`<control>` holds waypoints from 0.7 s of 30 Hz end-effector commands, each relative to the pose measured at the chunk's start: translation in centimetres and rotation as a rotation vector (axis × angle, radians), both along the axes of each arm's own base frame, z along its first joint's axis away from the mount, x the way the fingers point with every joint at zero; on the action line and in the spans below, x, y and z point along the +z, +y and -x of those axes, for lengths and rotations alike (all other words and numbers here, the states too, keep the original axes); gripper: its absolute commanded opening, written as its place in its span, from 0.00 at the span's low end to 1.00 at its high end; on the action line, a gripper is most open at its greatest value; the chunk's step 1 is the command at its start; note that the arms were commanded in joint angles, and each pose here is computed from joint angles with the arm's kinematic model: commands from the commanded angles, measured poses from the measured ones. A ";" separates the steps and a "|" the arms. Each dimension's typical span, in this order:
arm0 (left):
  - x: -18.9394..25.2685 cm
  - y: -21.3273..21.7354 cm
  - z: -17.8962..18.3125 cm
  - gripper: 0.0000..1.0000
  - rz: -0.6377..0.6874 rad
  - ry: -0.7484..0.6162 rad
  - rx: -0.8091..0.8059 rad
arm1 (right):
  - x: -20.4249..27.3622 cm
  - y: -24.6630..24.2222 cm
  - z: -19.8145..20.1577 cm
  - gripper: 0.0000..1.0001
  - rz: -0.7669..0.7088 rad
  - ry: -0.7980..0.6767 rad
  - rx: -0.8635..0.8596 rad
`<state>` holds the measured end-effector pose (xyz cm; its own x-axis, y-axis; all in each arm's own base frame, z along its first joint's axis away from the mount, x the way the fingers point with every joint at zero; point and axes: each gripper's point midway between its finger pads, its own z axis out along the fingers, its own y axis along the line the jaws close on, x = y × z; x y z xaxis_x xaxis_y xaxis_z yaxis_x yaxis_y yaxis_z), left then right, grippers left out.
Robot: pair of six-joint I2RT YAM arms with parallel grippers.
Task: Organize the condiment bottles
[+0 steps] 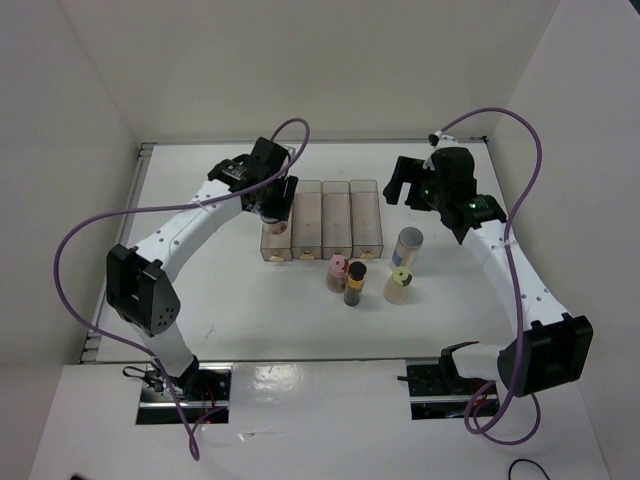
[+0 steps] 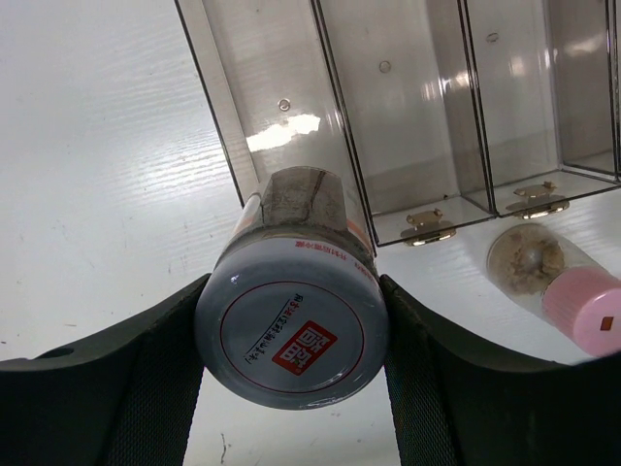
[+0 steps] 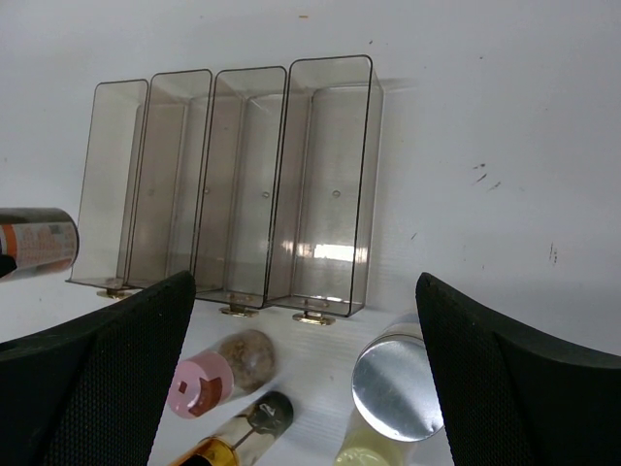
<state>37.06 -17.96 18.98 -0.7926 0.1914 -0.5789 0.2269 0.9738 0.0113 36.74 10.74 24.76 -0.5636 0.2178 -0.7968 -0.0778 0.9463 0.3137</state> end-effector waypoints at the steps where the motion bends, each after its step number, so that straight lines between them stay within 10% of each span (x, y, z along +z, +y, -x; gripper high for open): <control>1: 2.0 -1.3 -2.3 0.22 0.052 -0.099 -0.013 | 0.4 0.5 -0.6 0.98 -0.006 -0.024 0.009; 21: -3.4 -0.6 -3.0 0.22 -0.003 0.000 0.018 | -0.4 0.9 -1.0 0.98 0.004 -0.009 0.034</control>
<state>38.60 -18.42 14.89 -0.8257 0.1992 -0.5278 0.2221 0.9748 0.0205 37.13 10.93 23.89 -0.5817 0.2098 -0.7859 -0.0788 0.9471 0.3112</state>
